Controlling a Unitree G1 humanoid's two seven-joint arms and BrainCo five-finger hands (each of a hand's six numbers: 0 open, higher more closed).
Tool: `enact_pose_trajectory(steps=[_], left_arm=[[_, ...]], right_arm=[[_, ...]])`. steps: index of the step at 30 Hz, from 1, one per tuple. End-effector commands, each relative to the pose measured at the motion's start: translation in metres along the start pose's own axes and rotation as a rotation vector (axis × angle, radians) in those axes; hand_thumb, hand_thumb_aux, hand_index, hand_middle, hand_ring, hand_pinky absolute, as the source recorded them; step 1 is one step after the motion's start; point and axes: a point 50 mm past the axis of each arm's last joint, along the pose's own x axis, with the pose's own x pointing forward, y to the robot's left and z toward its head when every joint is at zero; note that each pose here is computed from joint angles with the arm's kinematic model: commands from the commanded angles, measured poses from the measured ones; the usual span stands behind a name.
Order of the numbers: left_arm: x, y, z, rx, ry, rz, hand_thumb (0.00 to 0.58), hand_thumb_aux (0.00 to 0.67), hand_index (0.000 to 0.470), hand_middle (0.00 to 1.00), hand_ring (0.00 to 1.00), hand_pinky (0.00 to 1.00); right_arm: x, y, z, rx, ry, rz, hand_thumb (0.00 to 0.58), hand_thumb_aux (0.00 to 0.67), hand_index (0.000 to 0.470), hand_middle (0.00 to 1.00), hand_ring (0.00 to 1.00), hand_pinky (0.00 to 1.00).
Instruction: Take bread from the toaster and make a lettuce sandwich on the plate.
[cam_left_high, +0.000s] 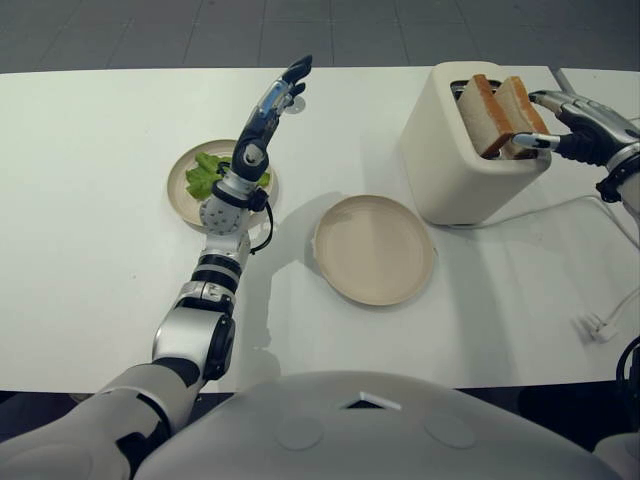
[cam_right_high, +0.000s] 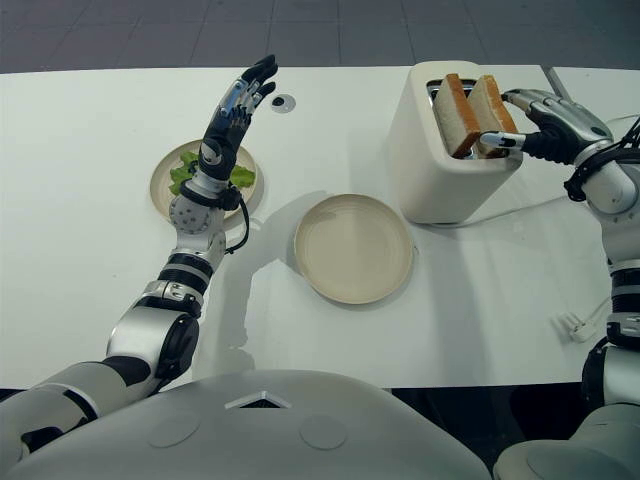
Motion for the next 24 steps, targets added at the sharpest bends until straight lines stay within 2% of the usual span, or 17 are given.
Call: enact_pose_trajectory(steps=[1, 3, 5, 6, 7, 9, 11, 12, 14, 15, 16, 21, 24], left_arm=[[0.003, 0.000, -0.002, 0.000, 0.008, -0.013, 0.000, 0.000, 0.000, 0.00, 0.00, 0.00], [0.003, 0.000, -0.002, 0.003, 0.012, -0.015, 0.000, 0.000, 0.000, 0.00, 0.00, 0.00], [0.002, 0.000, -0.002, 0.005, 0.012, -0.015, 0.000, 0.000, 0.000, 0.00, 0.00, 0.00], [0.002, 0.000, -0.002, 0.007, 0.012, -0.014, 0.000, 0.000, 0.000, 0.00, 0.00, 0.00], [0.002, 0.001, -0.003, 0.009, 0.013, -0.014, 0.000, 0.000, 0.000, 0.00, 0.00, 0.00], [0.002, 0.001, -0.003, 0.015, 0.014, -0.016, 0.000, 0.000, 0.000, 0.00, 0.00, 0.00], [0.001, 0.001, -0.003, 0.020, 0.016, -0.018, 0.000, 0.000, 0.000, 0.00, 0.00, 0.00], [0.001, 0.001, -0.003, 0.022, 0.016, -0.018, 0.000, 0.000, 0.000, 0.00, 0.00, 0.00], [0.001, 0.001, -0.003, 0.025, 0.018, -0.017, 0.000, 0.000, 0.000, 0.00, 0.00, 0.00], [0.001, 0.001, -0.003, 0.026, 0.018, -0.017, 0.000, 0.000, 0.000, 0.00, 0.00, 0.00], [0.001, 0.001, -0.003, 0.026, 0.018, -0.018, 0.000, 0.000, 0.000, 0.00, 0.00, 0.00], [0.001, 0.000, -0.003, 0.025, 0.018, -0.022, 0.000, 0.000, 0.000, 0.00, 0.00, 0.00], [0.001, 0.000, -0.003, 0.026, 0.019, -0.022, 0.000, 0.000, 0.000, 0.00, 0.00, 0.00]], right_arm=[[0.008, -0.012, 0.008, 0.010, -0.028, -0.092, 0.579, 0.649, 0.455, 0.00, 0.00, 0.00], [0.010, -0.014, 0.013, 0.012, -0.052, -0.118, 0.580, 0.670, 0.470, 0.00, 0.00, 0.00], [0.011, -0.021, 0.017, 0.030, -0.084, -0.170, 0.580, 0.670, 0.470, 0.15, 0.15, 0.15], [0.011, -0.025, 0.019, 0.043, -0.100, -0.201, 0.580, 0.670, 0.470, 0.30, 0.30, 0.30], [0.011, -0.028, 0.020, 0.056, -0.111, -0.219, 0.580, 0.670, 0.470, 0.37, 0.37, 0.37], [0.011, -0.026, 0.020, 0.074, -0.117, -0.215, 0.580, 0.670, 0.470, 0.65, 0.65, 0.65], [0.012, -0.024, 0.019, 0.103, -0.125, -0.216, 0.580, 0.670, 0.470, 0.84, 0.84, 0.84], [0.013, -0.024, 0.019, 0.115, -0.123, -0.212, 0.580, 0.670, 0.470, 0.84, 0.84, 0.84], [0.013, -0.021, 0.015, 0.123, -0.099, -0.201, 0.580, 0.670, 0.470, 0.67, 0.67, 0.67], [0.012, -0.021, 0.013, 0.121, -0.083, -0.199, 0.558, 0.539, 0.378, 0.35, 0.35, 0.35], [0.009, -0.023, 0.009, 0.116, -0.066, -0.204, 0.000, 0.000, 0.000, 0.00, 0.00, 0.00], [-0.012, -0.031, -0.014, 0.077, 0.019, -0.169, 0.000, 0.000, 0.000, 0.00, 0.00, 0.00], [-0.021, -0.020, -0.013, 0.060, -0.015, -0.052, 0.000, 0.000, 0.000, 0.00, 0.00, 0.00]])
